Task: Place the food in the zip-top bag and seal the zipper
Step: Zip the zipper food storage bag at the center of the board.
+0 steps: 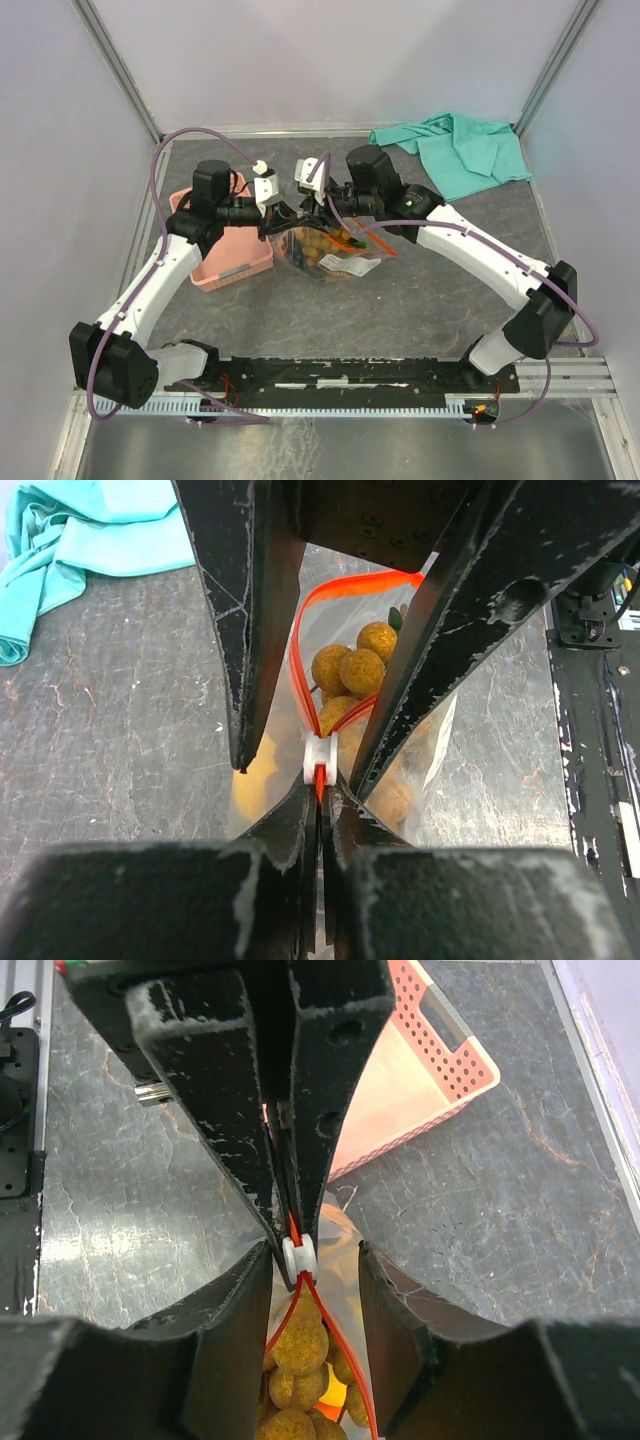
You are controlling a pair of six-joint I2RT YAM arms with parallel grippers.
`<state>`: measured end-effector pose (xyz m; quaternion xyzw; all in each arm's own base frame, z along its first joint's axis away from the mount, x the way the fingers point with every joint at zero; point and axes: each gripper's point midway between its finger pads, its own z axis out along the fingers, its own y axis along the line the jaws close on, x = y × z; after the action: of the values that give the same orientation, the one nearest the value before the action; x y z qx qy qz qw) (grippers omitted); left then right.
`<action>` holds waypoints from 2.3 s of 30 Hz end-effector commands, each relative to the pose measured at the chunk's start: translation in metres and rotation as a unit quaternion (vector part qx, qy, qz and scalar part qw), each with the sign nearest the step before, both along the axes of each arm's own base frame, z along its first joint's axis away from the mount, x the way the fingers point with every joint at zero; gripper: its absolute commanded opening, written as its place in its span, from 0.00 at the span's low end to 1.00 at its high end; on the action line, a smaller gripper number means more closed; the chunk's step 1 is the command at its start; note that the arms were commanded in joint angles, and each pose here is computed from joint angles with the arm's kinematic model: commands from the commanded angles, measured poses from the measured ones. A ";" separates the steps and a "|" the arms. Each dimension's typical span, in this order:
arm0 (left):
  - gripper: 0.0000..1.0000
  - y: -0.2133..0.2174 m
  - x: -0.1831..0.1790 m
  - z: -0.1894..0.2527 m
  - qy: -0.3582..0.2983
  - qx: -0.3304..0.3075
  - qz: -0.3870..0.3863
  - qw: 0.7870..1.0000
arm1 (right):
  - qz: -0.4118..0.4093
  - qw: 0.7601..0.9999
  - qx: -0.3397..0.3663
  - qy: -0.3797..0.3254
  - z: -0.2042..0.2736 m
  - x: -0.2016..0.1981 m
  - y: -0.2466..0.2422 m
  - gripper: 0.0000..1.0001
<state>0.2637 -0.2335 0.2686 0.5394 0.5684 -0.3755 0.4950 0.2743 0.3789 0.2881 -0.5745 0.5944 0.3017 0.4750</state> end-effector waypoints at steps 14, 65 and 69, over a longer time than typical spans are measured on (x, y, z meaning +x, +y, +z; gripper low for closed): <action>0.03 -0.001 -0.009 0.010 -0.026 -0.005 -0.015 1.000 | 0.049 0.997 0.029 -0.048 0.046 -0.020 -0.003 0.27; 0.03 0.027 0.032 -0.016 0.064 -0.001 0.208 0.976 | -0.143 0.980 -0.137 -0.038 0.005 -0.037 -0.133 0.02; 0.03 0.031 0.035 -0.021 0.068 0.003 0.227 0.972 | -0.159 0.975 -0.150 -0.032 -0.003 -0.040 -0.144 0.02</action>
<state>0.2812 -0.2186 0.2438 0.4120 0.6884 -0.3299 0.4975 0.2375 0.2607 0.2755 -0.5727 0.6825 0.1415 0.4315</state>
